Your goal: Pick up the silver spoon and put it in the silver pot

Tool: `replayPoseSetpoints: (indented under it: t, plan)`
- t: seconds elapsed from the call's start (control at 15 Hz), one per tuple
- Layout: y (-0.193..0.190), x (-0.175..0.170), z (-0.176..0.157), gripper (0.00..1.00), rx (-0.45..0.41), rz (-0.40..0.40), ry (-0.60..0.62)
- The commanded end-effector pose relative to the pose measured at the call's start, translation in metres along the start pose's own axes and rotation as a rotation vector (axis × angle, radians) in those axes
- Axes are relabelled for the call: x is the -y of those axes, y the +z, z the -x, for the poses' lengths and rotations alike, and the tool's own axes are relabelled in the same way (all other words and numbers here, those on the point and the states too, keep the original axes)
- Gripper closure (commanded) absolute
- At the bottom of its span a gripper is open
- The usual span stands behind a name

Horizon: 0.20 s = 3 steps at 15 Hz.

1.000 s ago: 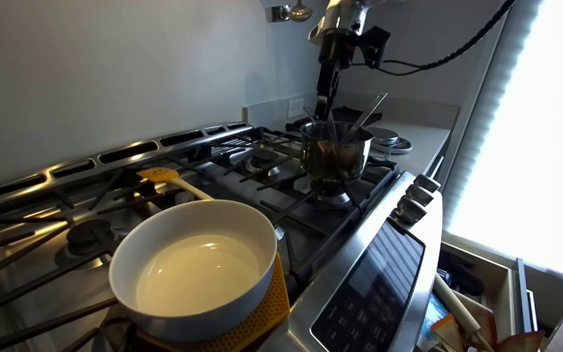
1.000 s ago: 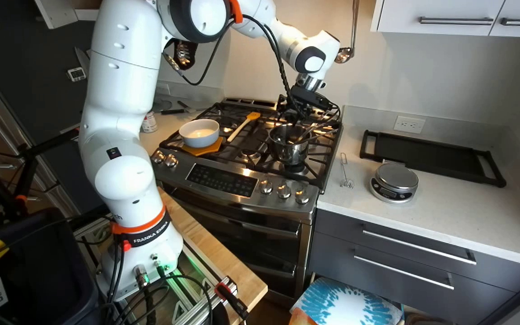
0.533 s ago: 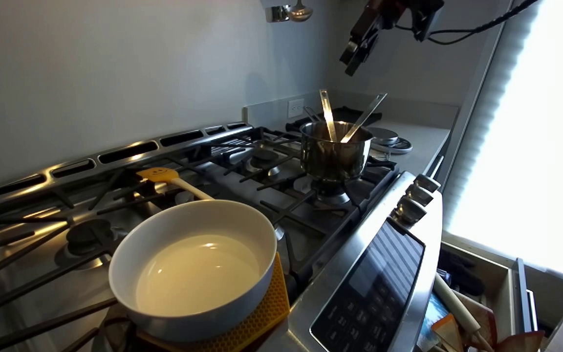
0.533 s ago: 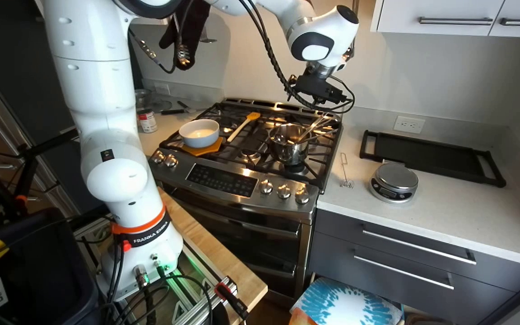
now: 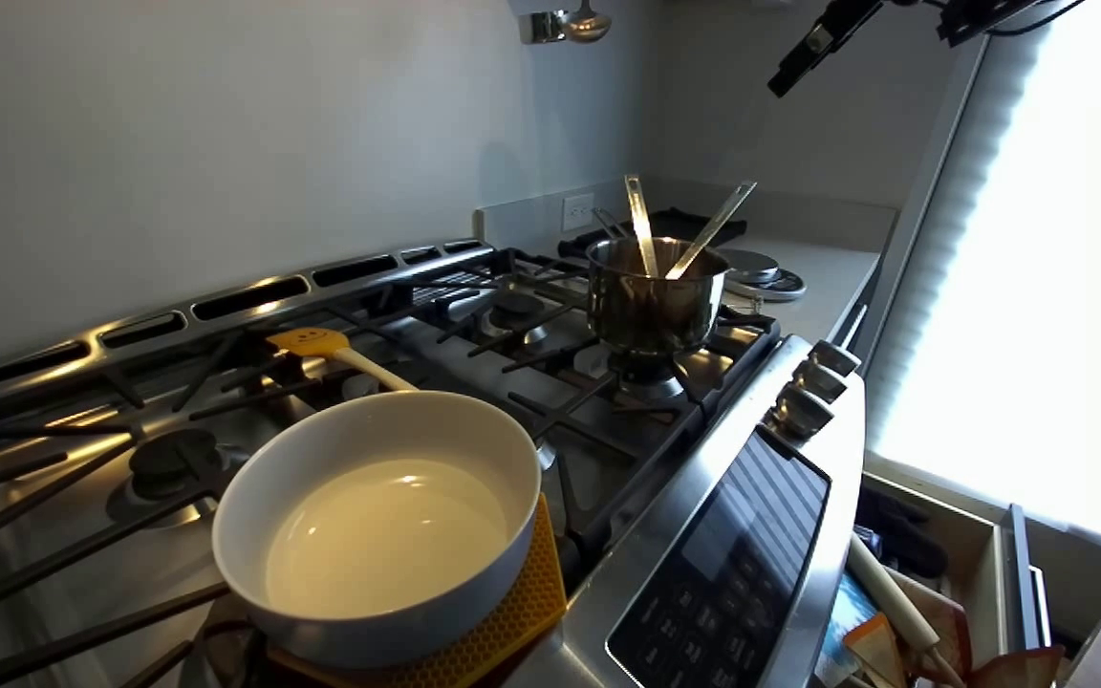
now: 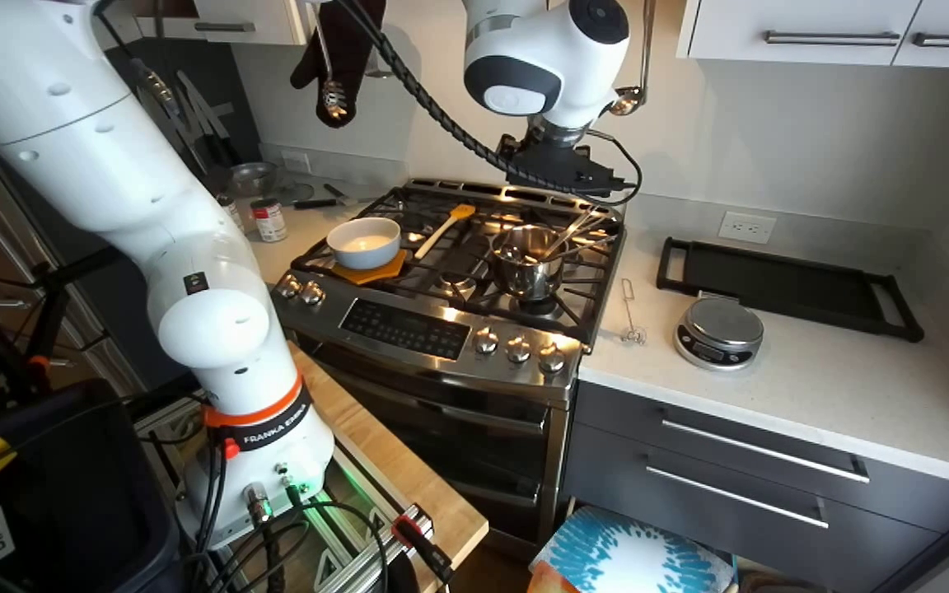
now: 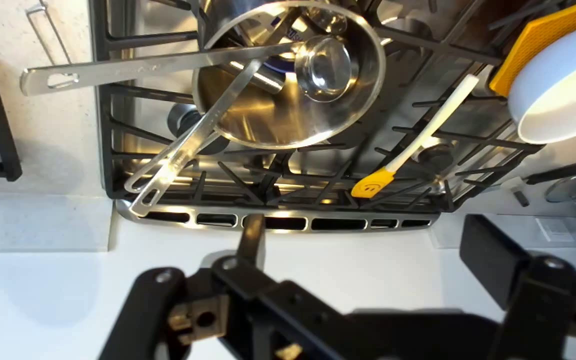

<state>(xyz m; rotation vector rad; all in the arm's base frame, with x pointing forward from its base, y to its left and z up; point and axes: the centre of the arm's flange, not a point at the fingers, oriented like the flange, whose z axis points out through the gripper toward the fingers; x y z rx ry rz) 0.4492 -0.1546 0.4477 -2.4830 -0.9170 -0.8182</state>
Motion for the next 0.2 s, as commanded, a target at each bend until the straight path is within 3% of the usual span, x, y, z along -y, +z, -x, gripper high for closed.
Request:
replayPoseSetpoints:
  t: [0.0,0.13]
  plan:
    - [-0.0065,0.0059,0.0022,0.0,-0.009,0.006,-0.005]
    - [-0.0092,0.0067,-0.0007,0.0,-0.015,0.009,-0.005]
